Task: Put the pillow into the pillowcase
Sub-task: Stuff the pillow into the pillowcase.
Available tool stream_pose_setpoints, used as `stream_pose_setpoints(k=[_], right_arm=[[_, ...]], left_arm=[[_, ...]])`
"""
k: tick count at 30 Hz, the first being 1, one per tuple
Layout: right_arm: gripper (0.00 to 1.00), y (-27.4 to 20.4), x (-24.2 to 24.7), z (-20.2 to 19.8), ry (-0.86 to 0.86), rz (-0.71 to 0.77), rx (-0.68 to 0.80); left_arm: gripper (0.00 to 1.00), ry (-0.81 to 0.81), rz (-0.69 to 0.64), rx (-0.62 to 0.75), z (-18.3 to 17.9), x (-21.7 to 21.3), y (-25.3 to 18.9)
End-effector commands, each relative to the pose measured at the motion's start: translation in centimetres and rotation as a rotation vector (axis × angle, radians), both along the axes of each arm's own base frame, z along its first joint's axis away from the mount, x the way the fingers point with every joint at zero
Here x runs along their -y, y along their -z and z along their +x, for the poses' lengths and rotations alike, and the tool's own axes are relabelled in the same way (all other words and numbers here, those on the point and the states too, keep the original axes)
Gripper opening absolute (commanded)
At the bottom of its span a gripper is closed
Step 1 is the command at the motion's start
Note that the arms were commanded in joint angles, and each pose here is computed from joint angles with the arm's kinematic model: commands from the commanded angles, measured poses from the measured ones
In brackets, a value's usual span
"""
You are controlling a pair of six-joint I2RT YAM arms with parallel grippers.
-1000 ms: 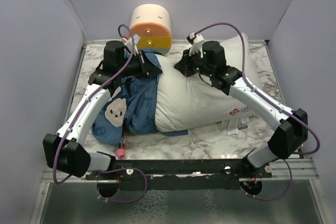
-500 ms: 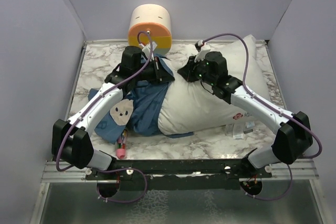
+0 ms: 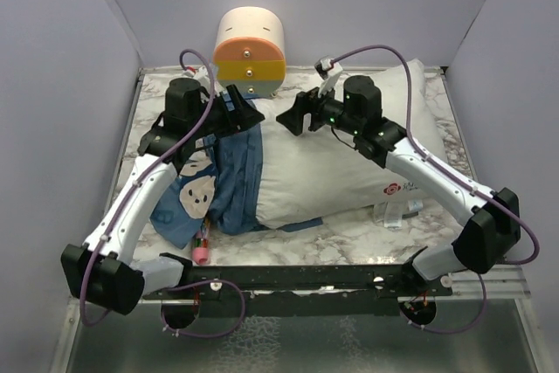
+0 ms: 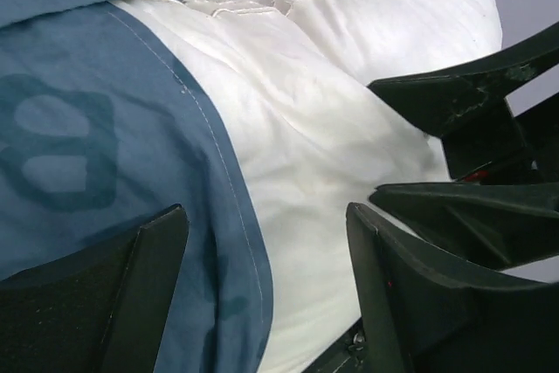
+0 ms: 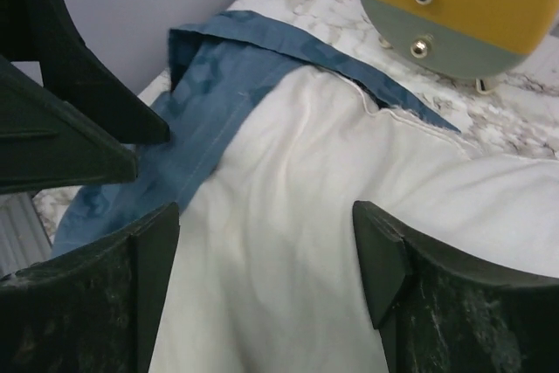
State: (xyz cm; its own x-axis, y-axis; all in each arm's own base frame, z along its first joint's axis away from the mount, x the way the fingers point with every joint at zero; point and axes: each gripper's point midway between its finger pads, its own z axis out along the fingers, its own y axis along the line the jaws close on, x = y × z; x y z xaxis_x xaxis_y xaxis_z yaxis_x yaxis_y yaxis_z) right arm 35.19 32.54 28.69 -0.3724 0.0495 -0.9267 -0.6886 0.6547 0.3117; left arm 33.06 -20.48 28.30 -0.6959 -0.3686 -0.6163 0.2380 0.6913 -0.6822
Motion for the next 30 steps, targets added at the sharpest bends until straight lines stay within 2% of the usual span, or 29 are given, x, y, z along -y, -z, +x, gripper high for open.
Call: stream_pose_setpoints(k=[1,4,7,10,13,15,20,25,27,30], right_arm=[[0.80,-7.6,-0.4,-4.5,-0.209,0.061,0.180],[0.82,-9.6,-0.5,-7.9,-0.347,0.112,0.244],[0.85,-9.4,-0.3,-11.4,-0.477,0.156,0.255],[0.85,-7.7,0.2,-14.8,-0.587,0.183,0.233],[0.85,-4.8,0.7,-17.0,-0.614,0.127,0.164],[0.84,-2.6,1.2,-17.8,-0.599,0.071,0.112],[0.83,1.9,3.0,-16.8,-0.436,-0.076,-0.023],[0.82,5.1,3.5,-14.1,-0.304,-0.187,-0.097],[0.82,5.9,3.0,-13.2,-0.280,-0.210,-0.119],[0.82,6.8,2.4,-12.1,-0.251,-0.226,-0.138]], left_arm=[[0.76,-0.043,0.094,0.027,-2.3,-3.1,-1.3],[0.70,-0.033,0.104,-0.013,-4.6,-3.7,-1.1],[0.62,-0.025,0.078,-0.048,-6.8,-3.8,-1.2],[0.56,-0.010,0.035,-0.098,-8.8,-3.6,-1.1],[0.52,0.023,0.005,-0.175,-11.0,-2.8,0.0],[0.52,0.015,0.040,-0.212,-12.2,-2.5,1.3],[0.54,-0.016,0.174,-0.294,-14.2,-1.9,4.7],[0.55,-0.076,0.294,-0.306,-12.8,-2.4,8.0],[0.54,-0.076,0.313,-0.303,-11.9,-2.0,8.9],[0.46,-0.065,0.316,-0.289,-10.7,-1.1,9.4]])
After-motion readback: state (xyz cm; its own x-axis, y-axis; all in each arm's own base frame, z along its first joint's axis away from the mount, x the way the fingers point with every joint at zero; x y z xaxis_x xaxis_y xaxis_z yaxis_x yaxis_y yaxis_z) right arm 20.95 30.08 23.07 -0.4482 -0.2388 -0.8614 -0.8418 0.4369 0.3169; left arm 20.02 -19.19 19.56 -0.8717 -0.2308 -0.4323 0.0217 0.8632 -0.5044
